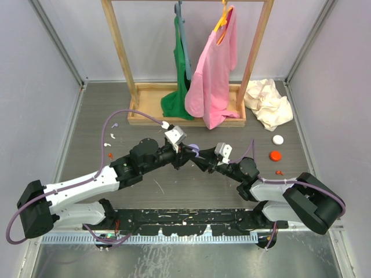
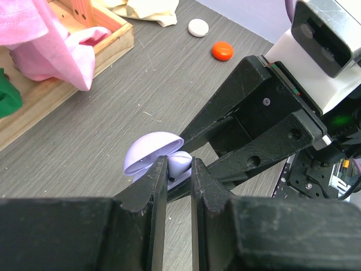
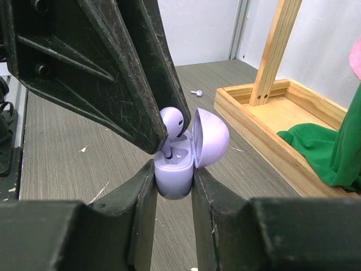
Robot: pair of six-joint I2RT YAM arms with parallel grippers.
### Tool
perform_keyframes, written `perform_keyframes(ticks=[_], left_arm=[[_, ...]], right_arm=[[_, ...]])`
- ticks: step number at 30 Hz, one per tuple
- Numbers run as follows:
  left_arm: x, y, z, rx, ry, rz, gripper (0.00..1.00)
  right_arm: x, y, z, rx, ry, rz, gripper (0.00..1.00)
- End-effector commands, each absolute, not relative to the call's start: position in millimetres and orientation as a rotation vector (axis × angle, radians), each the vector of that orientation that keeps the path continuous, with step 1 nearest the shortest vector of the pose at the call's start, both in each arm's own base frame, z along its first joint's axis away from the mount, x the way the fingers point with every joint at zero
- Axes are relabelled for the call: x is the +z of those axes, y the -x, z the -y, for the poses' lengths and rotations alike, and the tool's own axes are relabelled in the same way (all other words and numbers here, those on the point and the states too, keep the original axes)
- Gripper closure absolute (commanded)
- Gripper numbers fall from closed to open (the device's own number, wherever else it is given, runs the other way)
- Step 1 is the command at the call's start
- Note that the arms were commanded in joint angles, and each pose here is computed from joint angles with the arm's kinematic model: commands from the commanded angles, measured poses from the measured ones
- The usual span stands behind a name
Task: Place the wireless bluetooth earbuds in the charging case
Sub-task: Place the earbud in the charging case, then move the earbud to the center of the board.
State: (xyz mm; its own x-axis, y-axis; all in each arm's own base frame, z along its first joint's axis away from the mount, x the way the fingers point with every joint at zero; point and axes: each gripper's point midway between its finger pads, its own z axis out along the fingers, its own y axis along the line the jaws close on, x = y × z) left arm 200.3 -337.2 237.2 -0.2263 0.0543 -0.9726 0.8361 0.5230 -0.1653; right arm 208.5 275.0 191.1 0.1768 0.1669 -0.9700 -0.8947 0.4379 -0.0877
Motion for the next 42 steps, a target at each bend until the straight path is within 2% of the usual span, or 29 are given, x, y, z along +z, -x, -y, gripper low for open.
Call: perform_keyframes(ticks=[1, 9, 19, 24, 36, 42], left_arm=[[260, -203, 338, -0.871, -0.755, -1.585, 0.86], [258, -204, 345, -0.897, -0.75, -1.602, 0.77], [266, -203, 339, -0.906, -0.712, -1.599, 0.54], [275, -203, 328, -0.886, -0.665, -1.612, 0.45], [270, -237, 268, -0.574, -0.438, -1.777, 0.3], [244, -266, 230, -0.442, -0.291, -1.918, 0.29]], right_arm=[[217, -204, -275, 0.89, 0.782, -1.036, 0.87], [216, -204, -276, 0.894, 0.783, -1.037, 0.87], [215, -204, -276, 0.896, 0.782, -1.042, 0.87], [214, -206, -276, 0.89, 0.78, -1.048, 0.87], [206, -213, -276, 0.864, 0.769, -1.078, 0.87], [201, -217, -276, 0.846, 0.767, -1.094, 0.87]])
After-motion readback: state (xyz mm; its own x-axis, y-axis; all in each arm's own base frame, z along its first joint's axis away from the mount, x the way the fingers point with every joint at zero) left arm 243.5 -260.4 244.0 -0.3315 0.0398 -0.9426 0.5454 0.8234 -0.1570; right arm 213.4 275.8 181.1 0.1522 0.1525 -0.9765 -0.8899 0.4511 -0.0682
